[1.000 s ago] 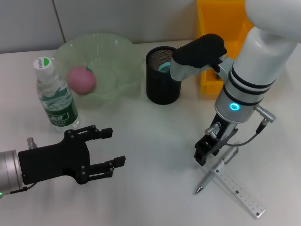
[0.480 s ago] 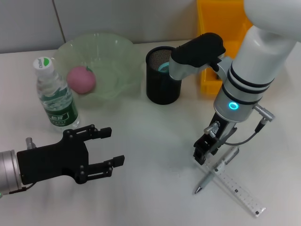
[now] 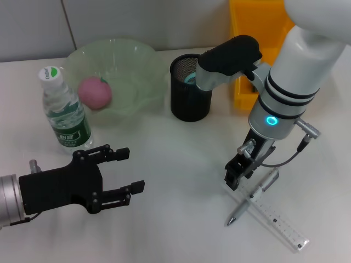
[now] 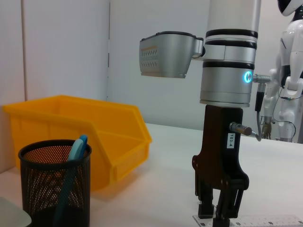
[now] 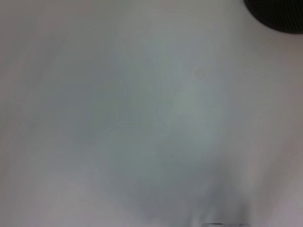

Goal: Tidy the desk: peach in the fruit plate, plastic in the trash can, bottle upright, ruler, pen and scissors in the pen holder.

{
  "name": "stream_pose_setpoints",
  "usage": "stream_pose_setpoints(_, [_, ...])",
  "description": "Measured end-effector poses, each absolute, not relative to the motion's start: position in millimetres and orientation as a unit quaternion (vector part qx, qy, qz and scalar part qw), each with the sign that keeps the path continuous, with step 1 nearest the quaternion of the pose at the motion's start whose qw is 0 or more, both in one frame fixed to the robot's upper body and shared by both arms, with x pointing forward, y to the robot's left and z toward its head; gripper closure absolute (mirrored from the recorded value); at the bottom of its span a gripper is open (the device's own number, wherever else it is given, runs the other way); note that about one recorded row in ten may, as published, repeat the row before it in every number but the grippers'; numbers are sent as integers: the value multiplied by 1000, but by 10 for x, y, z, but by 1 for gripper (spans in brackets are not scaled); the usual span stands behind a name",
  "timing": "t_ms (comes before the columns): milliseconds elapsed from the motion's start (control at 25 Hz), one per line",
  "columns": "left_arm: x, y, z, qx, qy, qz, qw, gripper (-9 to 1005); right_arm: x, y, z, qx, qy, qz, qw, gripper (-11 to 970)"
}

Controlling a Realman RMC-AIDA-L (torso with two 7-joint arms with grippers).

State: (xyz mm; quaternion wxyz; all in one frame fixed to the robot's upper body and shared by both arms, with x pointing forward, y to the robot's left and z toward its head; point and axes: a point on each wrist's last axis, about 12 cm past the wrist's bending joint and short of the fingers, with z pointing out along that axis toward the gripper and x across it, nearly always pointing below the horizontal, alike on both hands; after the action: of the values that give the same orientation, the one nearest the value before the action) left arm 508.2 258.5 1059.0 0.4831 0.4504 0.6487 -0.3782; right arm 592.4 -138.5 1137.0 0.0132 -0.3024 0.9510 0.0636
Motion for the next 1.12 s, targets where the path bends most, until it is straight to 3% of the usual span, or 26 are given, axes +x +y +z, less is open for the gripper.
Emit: stream_pose_setpoints(1120, [5095, 2557, 10603, 454, 644, -380, 484, 240, 5929, -1368, 11413, -318, 945, 72, 19, 584])
